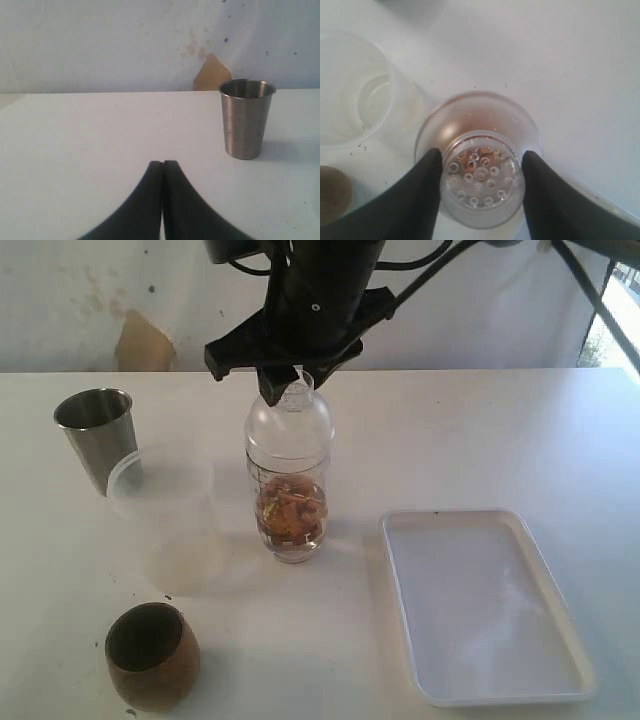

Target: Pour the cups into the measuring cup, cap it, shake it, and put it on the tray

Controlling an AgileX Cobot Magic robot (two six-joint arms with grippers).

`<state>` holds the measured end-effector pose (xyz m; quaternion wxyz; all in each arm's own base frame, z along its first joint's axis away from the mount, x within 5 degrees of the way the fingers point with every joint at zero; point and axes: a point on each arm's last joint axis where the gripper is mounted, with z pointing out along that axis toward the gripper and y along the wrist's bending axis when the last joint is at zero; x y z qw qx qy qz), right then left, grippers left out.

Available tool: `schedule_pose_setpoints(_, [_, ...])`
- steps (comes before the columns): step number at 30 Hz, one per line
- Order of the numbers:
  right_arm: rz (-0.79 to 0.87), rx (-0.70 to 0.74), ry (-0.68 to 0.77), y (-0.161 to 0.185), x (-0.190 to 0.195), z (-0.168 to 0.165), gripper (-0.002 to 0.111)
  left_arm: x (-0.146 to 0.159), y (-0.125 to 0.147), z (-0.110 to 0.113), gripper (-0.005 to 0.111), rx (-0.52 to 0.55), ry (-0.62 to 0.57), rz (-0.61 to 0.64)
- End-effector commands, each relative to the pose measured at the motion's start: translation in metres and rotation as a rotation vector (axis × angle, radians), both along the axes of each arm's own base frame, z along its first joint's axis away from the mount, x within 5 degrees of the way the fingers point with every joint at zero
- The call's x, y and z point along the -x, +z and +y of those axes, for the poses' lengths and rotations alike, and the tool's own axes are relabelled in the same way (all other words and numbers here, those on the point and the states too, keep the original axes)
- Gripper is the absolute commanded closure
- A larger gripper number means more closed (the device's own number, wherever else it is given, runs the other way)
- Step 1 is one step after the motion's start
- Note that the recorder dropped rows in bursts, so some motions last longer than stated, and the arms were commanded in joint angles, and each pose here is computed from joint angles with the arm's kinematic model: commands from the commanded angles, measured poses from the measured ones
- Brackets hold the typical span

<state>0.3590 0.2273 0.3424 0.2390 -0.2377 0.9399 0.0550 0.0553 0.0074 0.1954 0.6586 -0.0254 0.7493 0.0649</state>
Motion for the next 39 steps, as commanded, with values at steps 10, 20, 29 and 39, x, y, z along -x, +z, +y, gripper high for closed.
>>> schedule_pose_setpoints(10, [0.021, 0.0, -0.017, -0.007, -0.005, 0.0, 0.108, 0.0, -0.001, 0.0, 0.107, 0.0, -0.004, -0.007])
schedule_pose_setpoints(20, [0.042, 0.013, -0.018, -0.013, -0.007, 0.001, 0.108, 0.0, -0.001, 0.0, 0.107, 0.0, -0.004, -0.007])
schedule_pose_setpoints(29, [0.027, 0.003, -0.019, -0.003, -0.007, 0.001, 0.108, 0.0, -0.001, 0.0, 0.107, 0.0, -0.004, -0.007])
schedule_pose_setpoints(39, [0.002, -0.013, -0.019, 0.006, -0.007, 0.001, 0.108, 0.0, -0.001, 0.0, 0.107, 0.0, -0.004, -0.007])
